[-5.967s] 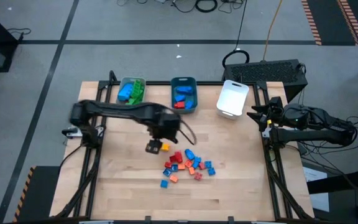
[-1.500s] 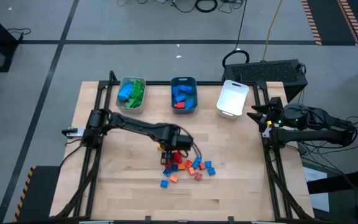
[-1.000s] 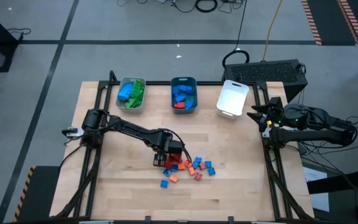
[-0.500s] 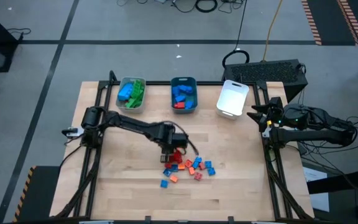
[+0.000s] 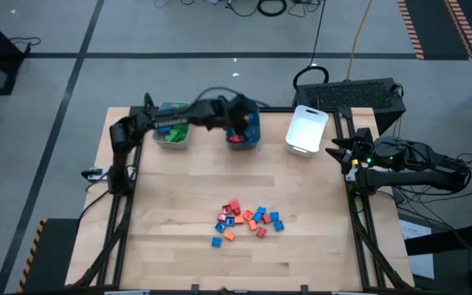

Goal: Sort blocks by size
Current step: Put the yellow 1 stud game piece into the blue bin, then put the red 1 stud game piece into the blue bin

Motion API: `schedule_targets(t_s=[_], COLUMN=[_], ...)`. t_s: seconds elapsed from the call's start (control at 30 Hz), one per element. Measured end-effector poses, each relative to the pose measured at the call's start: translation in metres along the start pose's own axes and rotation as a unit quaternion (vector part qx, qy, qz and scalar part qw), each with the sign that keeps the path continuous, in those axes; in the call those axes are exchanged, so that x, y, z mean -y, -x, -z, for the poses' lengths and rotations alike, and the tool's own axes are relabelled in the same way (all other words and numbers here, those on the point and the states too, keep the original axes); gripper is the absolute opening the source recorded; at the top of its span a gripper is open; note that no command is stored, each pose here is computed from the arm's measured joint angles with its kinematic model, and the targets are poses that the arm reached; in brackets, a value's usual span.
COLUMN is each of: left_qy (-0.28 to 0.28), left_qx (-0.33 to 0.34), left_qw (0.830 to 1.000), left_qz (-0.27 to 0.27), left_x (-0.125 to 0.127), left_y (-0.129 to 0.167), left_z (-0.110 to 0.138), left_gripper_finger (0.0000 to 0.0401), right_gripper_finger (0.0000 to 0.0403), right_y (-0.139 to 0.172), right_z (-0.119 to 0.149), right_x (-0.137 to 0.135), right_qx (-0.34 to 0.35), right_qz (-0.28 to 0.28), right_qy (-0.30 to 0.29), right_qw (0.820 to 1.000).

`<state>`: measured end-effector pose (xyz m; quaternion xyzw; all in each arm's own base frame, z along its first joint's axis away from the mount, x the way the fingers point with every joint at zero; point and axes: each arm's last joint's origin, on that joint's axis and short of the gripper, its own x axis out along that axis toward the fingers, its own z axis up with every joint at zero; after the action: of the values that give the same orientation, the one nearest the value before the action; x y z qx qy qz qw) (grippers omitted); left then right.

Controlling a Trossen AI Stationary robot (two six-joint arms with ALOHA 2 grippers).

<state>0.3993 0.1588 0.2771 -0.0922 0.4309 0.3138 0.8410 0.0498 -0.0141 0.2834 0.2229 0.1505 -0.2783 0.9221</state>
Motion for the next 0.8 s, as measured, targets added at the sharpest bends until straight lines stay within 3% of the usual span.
schedule_targets(t_s=[0.17, 0.4, 0.5, 0.6, 0.7, 0.8], left_qy=[0.028, 0.017, -0.005, -0.115, -0.211, -0.221], left_qx=[-0.015, -0.006, -0.023, -0.053, -0.086, -0.116], left_qw=[0.999, 1.000, 0.999, 0.986, 0.962, 0.955], left_qz=[-0.012, 0.002, 0.047, 0.106, 0.149, 0.162], left_x=[-0.030, -0.023, -0.001, 0.042, 0.086, 0.119], left_y=[-0.012, -0.011, -0.005, 0.009, 0.030, 0.046], left_z=[-0.002, -0.003, 0.003, 0.018, 0.041, 0.061], left_gripper_finger=[0.0179, 0.0242, 0.0250, 0.0252, 0.0253, 0.0253], right_gripper_finger=[0.0238, 0.0238, 0.0238, 0.0238, 0.0238, 0.0238], right_y=[0.000, 0.000, 0.000, 0.000, 0.000, 0.000], right_z=[0.000, 0.000, 0.000, 0.000, 0.000, 0.000], right_x=[0.000, 0.000, 0.000, 0.000, 0.000, 0.000], right_qx=[-0.001, -0.001, -0.001, -0.001, -0.001, -0.001], right_qz=[-0.002, -0.002, -0.002, -0.002, -0.002, -0.002], right_qy=[0.000, 0.006, 0.006, 0.006, 0.006, 0.003], right_qw=[1.000, 1.000, 1.000, 1.000, 1.000, 1.000])
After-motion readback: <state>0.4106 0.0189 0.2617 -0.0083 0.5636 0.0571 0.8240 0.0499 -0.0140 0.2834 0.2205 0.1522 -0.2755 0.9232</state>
